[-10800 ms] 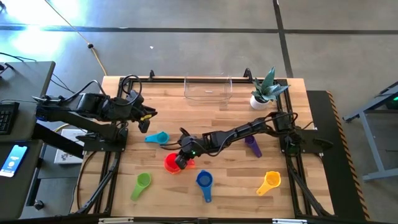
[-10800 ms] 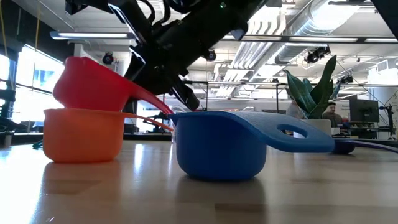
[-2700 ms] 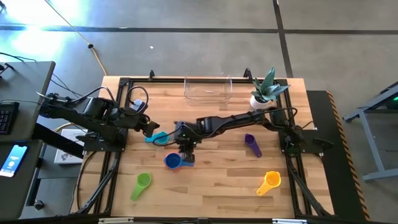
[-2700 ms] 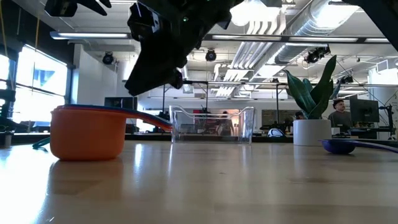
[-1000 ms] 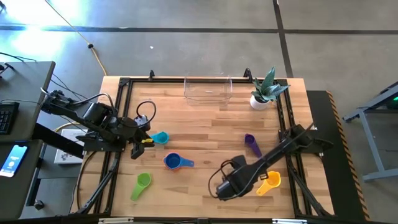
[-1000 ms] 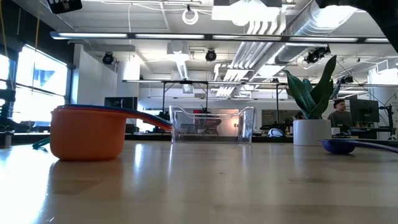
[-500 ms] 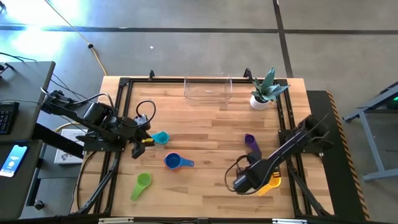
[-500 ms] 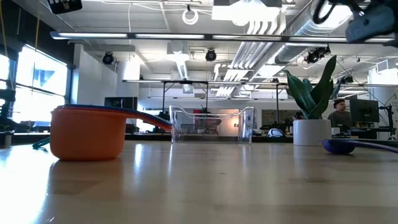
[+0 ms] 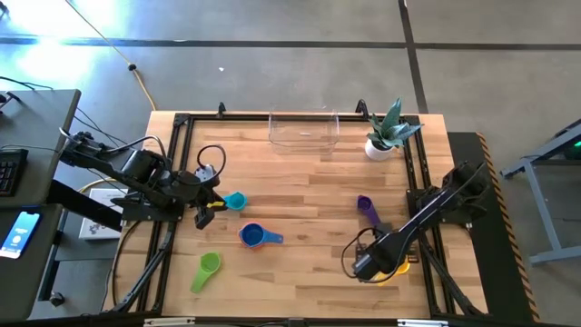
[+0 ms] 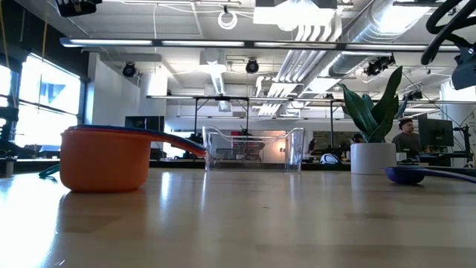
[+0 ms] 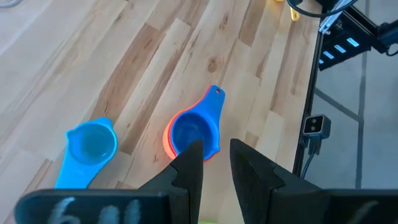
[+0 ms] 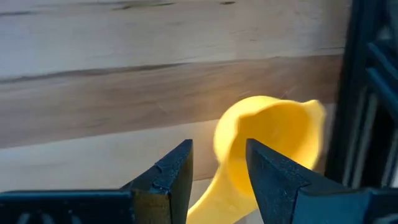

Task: Nest measuring cups in basket
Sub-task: Stack the yellow measuring cup on top of the blue measuring cup

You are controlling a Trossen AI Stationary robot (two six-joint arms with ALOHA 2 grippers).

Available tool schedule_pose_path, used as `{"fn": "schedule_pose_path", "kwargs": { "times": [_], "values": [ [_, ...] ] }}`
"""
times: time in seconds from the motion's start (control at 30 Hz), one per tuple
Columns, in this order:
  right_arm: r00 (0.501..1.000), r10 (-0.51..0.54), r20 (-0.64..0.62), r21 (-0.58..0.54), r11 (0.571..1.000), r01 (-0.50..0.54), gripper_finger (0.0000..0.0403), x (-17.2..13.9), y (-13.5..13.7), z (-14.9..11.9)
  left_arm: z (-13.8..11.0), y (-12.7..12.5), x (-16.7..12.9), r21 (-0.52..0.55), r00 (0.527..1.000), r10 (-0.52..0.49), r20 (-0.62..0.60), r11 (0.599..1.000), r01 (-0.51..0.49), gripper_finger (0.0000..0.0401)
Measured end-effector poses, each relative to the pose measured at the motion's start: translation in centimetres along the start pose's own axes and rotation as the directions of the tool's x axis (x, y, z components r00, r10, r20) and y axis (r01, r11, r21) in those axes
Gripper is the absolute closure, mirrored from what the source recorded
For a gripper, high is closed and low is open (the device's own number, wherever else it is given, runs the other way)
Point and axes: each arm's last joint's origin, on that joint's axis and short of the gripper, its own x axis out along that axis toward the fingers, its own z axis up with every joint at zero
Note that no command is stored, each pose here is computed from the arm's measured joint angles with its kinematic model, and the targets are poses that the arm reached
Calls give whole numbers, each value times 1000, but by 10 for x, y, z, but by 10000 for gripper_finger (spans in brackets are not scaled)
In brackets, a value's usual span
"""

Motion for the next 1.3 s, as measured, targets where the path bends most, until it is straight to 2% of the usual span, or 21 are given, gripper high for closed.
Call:
{"fn": "schedule_pose_path", "kwargs": {
  "times": [0.23,0.47,0.6,0.73,0.93,1.13,1.3],
  "values": [
    [999,-35,0,7,999,35,263,10,-4,2,0,0,0,-7,1000,11,12,1000,-11,331],
    [999,-16,-40,0,1000,16,267,26,-2,4,1,0,0,-7,1000,16,17,1000,-16,331],
    [999,-4,-53,-17,1000,3,306,30,-1,4,1,0,0,-7,1000,16,17,1000,-16,331],
    [997,35,-62,-41,998,-38,384,30,2,2,0,1,0,-7,1000,16,16,1000,-16,331],
    [993,94,-72,-86,991,-100,393,18,10,-1,0,1,0,-6,1000,16,15,1000,-16,331],
    [973,221,-66,-172,958,-229,399,-9,26,-2,0,0,0,-5,1000,16,15,1000,-16,331],
    [933,357,-33,-321,881,-348,400,-35,42,3,0,0,0,-5,1000,5,4,1000,-5,331]
  ]
}}
